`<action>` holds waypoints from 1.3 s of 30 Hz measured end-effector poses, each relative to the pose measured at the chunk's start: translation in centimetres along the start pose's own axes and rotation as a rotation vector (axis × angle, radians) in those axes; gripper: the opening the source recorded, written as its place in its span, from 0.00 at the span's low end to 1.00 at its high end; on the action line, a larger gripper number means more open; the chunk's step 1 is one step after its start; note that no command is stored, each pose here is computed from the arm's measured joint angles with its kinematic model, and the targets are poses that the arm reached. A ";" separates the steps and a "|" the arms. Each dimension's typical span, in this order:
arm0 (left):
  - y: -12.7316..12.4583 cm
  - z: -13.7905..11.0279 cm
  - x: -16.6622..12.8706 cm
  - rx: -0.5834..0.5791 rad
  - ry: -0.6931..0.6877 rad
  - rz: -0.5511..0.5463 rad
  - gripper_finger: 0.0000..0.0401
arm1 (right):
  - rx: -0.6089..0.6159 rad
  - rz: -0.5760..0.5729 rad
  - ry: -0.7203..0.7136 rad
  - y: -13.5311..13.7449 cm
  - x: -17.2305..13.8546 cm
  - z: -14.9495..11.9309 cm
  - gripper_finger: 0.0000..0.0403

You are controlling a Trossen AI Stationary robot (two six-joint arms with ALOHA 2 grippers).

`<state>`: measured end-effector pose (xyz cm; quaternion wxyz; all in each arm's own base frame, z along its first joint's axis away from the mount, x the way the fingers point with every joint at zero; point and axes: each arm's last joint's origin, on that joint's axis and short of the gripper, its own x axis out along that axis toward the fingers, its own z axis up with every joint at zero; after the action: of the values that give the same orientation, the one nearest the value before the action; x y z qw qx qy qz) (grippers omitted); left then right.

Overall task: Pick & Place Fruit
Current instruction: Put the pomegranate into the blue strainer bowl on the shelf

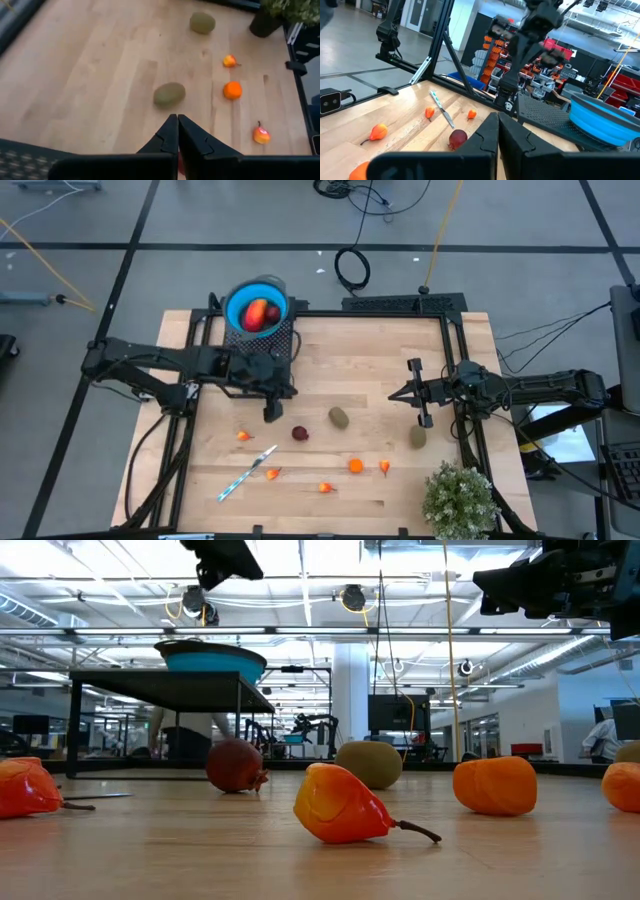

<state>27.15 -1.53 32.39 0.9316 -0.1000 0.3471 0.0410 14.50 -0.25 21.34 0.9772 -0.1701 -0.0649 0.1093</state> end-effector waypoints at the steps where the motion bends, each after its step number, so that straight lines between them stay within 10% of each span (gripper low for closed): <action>1: -0.1 -0.4 0.4 -0.012 0.002 -0.005 0.01 | 0.000 0.000 0.000 0.0 0.0 0.0 0.00; 16: -1.6 -4.0 3.3 -0.227 0.018 0.079 0.00 | 0.000 0.001 -0.001 0.0 0.0 0.0 0.00; 39: -4.8 -9.2 12.0 0.219 0.327 0.070 0.02 | 0.001 0.004 0.002 0.0 0.0 0.0 0.00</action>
<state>30.99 -8.09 18.49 0.8662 0.0088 0.4992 0.0186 14.53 -0.23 21.29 0.9771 -0.1700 -0.0635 0.1111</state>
